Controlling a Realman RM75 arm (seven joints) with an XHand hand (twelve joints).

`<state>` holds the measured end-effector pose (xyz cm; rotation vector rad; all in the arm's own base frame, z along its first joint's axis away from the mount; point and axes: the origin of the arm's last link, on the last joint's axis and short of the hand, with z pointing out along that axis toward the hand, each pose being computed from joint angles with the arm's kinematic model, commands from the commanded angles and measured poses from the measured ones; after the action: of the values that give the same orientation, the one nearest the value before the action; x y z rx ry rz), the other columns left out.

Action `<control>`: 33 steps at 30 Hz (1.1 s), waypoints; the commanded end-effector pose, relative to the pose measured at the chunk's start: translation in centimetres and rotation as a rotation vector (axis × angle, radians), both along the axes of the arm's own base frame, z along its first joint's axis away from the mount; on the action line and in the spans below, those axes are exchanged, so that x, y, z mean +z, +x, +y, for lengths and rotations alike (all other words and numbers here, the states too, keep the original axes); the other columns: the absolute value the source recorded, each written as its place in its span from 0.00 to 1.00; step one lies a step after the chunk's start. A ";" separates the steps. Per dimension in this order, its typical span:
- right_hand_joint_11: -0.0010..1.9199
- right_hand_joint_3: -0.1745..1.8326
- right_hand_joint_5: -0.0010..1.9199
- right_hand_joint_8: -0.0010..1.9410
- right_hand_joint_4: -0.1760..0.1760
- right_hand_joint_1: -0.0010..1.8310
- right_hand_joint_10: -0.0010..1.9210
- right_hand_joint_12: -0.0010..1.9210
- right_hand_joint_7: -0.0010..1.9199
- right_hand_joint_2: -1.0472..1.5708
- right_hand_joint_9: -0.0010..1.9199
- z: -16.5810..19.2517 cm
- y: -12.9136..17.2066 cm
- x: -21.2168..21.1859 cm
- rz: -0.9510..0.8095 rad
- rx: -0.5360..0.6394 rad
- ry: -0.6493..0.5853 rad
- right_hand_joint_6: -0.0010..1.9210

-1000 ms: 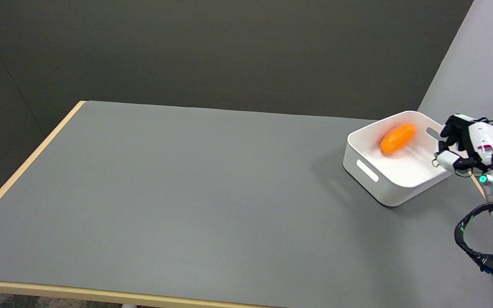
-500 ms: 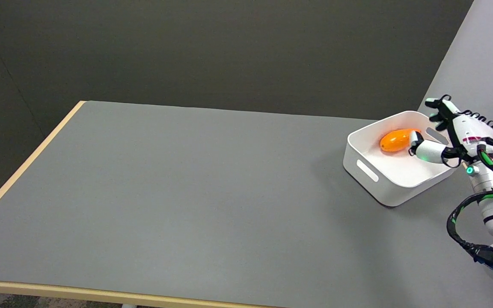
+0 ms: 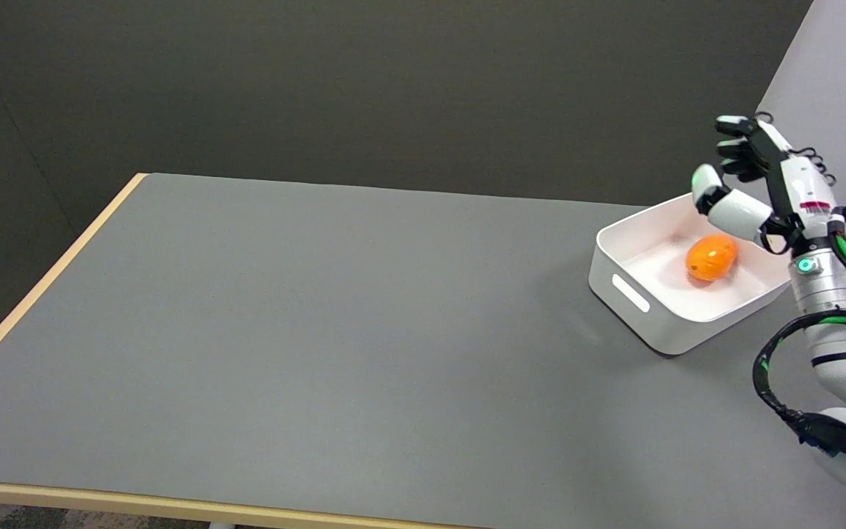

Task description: Place mango into white box.

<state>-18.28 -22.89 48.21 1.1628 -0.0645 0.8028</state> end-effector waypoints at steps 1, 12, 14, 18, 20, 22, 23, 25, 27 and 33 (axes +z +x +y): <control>0.18 0.56 0.15 0.33 0.89 0.24 0.51 0.70 0.26 0.68 0.26 -1.3 2.4 -11.8 -0.367 0.252 0.387 0.32; 0.15 0.57 0.16 0.31 0.90 0.25 0.50 0.70 0.26 0.67 0.25 -3.3 0.5 -15.8 -0.413 0.187 0.462 0.33; 0.15 0.57 0.16 0.32 0.90 0.25 0.50 0.70 0.26 0.67 0.25 -3.2 0.5 -15.9 -0.406 0.198 0.465 0.33; 0.16 0.57 0.16 0.32 0.92 0.25 0.50 0.70 0.27 0.67 0.26 -2.7 0.3 -16.3 -0.329 0.208 0.469 0.34; 0.16 0.57 0.16 0.32 0.92 0.25 0.51 0.70 0.27 0.67 0.26 -2.3 -0.2 -17.8 -0.298 0.209 0.529 0.35; 0.16 0.57 0.16 0.33 0.92 0.25 0.51 0.70 0.27 0.67 0.26 -2.0 -0.8 -19.5 -0.300 0.181 0.602 0.35; 0.16 0.57 0.17 0.33 0.93 0.25 0.51 0.70 0.27 0.67 0.26 -1.9 -1.1 -20.4 -0.312 0.169 0.631 0.35; 0.17 0.57 0.17 0.33 0.93 0.25 0.51 0.71 0.27 0.67 0.26 -1.5 -2.5 -23.4 -0.376 0.111 0.732 0.35; 0.18 0.57 0.17 0.33 0.93 0.25 0.51 0.72 0.27 0.67 0.26 -1.5 -3.6 -25.1 -0.441 0.070 0.783 0.35; 0.19 0.59 0.18 0.34 0.96 0.24 0.50 0.72 0.28 0.67 0.28 -2.4 -5.0 -28.0 -0.534 -0.039 0.884 0.37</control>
<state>-19.03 -25.65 30.43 1.5282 -0.5000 1.1656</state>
